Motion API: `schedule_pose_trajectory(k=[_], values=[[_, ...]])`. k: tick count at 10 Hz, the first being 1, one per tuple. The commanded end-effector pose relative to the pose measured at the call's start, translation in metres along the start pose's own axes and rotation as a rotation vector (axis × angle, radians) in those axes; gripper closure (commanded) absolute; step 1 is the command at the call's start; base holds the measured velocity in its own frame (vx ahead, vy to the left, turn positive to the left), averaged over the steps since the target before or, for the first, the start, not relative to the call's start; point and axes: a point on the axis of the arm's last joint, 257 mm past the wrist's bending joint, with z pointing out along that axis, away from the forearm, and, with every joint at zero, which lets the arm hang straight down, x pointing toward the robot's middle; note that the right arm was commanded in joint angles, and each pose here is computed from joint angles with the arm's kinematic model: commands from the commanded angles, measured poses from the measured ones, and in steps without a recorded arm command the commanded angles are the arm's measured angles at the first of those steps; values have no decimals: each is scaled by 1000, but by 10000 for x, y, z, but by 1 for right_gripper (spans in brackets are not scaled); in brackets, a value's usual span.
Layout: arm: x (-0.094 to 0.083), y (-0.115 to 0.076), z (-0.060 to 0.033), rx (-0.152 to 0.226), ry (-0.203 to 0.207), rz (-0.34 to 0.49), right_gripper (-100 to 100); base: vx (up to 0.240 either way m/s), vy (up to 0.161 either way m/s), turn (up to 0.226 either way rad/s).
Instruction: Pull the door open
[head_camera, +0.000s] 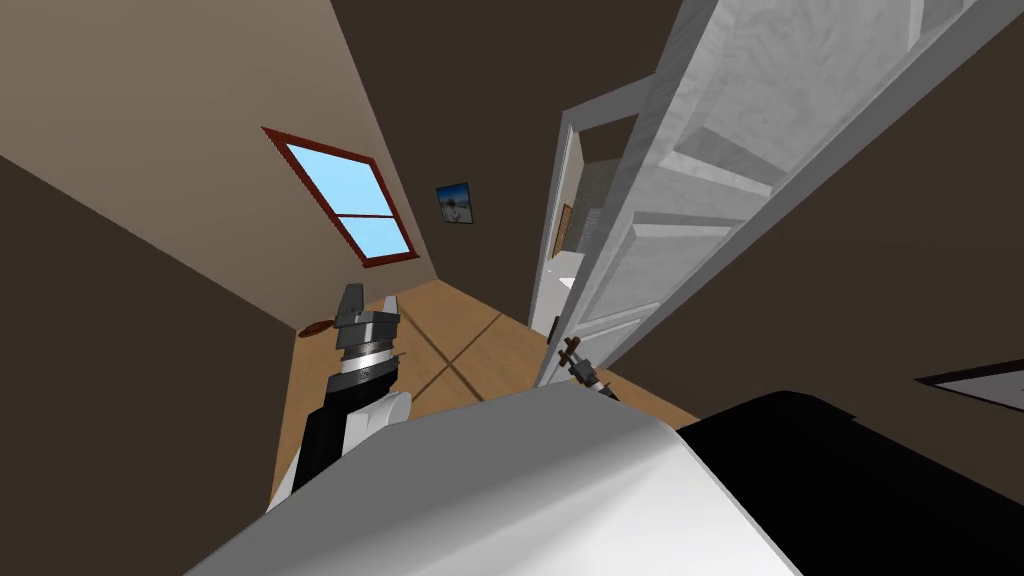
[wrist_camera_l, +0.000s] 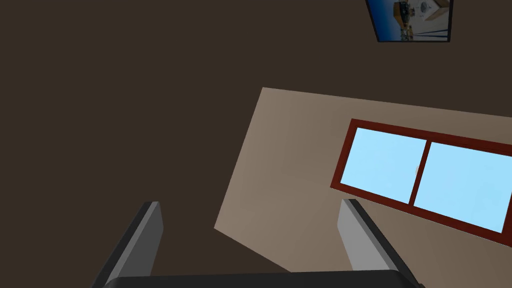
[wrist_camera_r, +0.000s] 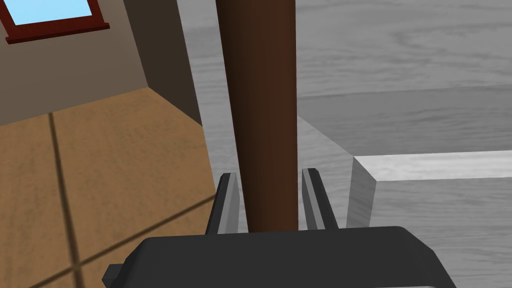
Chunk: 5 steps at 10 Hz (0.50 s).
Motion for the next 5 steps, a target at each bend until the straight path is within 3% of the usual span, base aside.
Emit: schedule_pose_trajectory(k=[1,5], values=[[0,6,-36,5,0,0,100,-141,-40,167],[1,17,-115,15,0,-1,100,-204,-84,162]])
